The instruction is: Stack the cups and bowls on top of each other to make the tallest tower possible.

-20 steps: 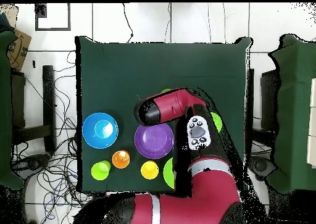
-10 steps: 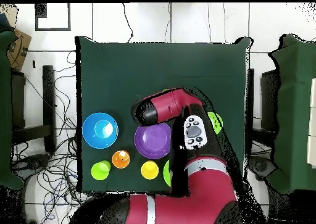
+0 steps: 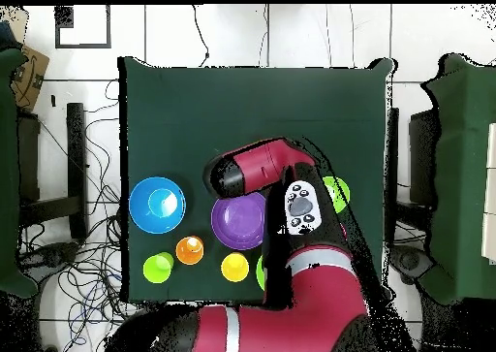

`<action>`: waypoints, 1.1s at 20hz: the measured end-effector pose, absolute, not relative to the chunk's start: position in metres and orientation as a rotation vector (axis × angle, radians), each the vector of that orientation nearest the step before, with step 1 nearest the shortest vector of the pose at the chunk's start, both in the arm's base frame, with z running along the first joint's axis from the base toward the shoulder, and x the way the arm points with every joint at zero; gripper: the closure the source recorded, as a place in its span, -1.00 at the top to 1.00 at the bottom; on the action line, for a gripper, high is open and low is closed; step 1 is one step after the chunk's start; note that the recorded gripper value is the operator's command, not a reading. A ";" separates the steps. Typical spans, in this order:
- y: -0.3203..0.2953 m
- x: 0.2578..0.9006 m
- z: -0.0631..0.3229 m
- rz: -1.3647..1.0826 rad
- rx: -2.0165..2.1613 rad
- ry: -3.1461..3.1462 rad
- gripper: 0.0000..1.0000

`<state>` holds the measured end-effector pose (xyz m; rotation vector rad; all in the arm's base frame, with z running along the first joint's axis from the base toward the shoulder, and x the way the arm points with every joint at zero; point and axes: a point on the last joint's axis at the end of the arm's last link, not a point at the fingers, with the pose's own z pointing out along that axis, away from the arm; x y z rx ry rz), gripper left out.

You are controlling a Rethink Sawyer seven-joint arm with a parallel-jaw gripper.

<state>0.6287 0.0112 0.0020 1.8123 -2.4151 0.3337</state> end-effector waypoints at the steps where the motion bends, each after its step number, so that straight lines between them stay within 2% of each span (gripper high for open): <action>1: 0.011 0.629 0.002 0.333 1.812 -2.416 1.00; 14: 0.018 0.633 0.015 0.273 1.729 -2.467 1.00; 22: 0.019 0.640 0.040 0.251 1.663 -2.488 1.00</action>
